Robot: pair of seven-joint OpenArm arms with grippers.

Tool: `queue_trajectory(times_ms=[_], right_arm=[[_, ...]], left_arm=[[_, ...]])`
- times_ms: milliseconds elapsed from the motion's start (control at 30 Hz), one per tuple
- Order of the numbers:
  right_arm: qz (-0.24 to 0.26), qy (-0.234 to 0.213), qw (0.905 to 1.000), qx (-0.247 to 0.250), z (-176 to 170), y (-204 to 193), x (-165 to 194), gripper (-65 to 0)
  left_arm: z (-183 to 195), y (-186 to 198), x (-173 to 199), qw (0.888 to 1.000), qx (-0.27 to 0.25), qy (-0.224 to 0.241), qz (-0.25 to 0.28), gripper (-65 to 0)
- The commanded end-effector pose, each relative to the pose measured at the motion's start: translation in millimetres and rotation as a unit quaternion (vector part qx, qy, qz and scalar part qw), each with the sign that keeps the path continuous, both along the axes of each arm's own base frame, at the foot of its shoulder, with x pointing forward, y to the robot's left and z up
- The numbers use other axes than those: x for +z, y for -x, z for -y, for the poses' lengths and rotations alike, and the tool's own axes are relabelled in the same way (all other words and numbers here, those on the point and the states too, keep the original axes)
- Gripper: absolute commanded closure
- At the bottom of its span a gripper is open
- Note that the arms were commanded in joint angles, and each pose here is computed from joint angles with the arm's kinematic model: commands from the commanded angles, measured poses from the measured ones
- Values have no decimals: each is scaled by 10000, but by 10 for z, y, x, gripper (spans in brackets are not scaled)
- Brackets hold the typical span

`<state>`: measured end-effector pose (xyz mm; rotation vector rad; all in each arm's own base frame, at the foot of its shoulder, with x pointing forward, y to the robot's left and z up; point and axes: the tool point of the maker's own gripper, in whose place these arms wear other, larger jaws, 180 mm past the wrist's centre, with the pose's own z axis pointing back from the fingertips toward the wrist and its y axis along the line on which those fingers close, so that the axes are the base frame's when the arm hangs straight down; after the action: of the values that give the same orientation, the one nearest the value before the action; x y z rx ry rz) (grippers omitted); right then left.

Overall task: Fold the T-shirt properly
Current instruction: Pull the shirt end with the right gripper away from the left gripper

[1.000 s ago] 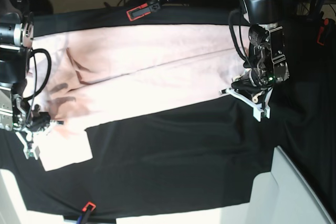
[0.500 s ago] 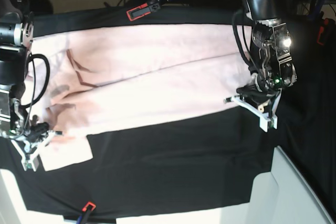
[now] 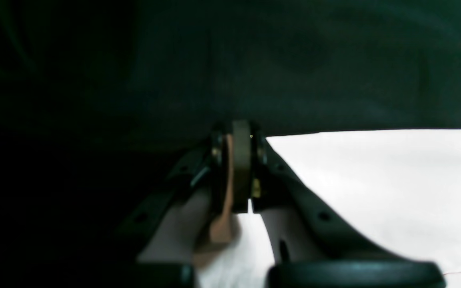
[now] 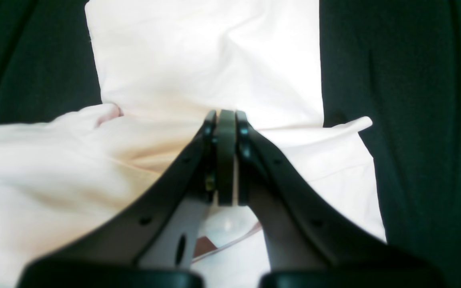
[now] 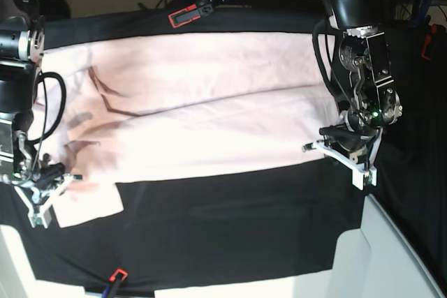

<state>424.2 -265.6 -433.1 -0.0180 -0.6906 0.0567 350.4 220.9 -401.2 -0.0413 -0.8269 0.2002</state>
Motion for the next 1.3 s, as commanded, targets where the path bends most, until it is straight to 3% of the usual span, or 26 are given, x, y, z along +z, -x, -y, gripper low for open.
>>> queue_trajectory(times_ms=[0, 200, 667, 733, 867, 900, 1100, 1267], right_arm=[[400, 110, 9991, -77, 125, -196, 277, 0], [714, -86, 9959, -554, 354, -204, 438, 0], [748, -72, 9955, -570, 374, -210, 463, -12], [747, -106, 9956, -561, 340, -222, 457, -90], [666, -244, 9961, -522, 195, -220, 367, -383], [593, -280, 9964, -529, 175, -197, 312, -419], [11, -606, 9961, -640, 66, -124, -25, -419], [-145, -465, 9987, -164, -230, -155, -152, -419]], left_arm=[[-65, -96, 150, 9996, 40, -96, 245, 0], [-50, -113, 169, 9996, 49, -47, 287, 0], [13, -311, 332, 9987, -3, -2, 516, 0], [13, -295, 320, 9987, -4, -4, 500, 0], [17, -242, 273, 9990, -12, -9, 438, 0], [17, -231, 261, 9991, -12, -9, 422, 0], [17, -179, 210, 9994, -12, -9, 353, 0], [17, -132, 165, 9996, -13, -9, 292, 0]])
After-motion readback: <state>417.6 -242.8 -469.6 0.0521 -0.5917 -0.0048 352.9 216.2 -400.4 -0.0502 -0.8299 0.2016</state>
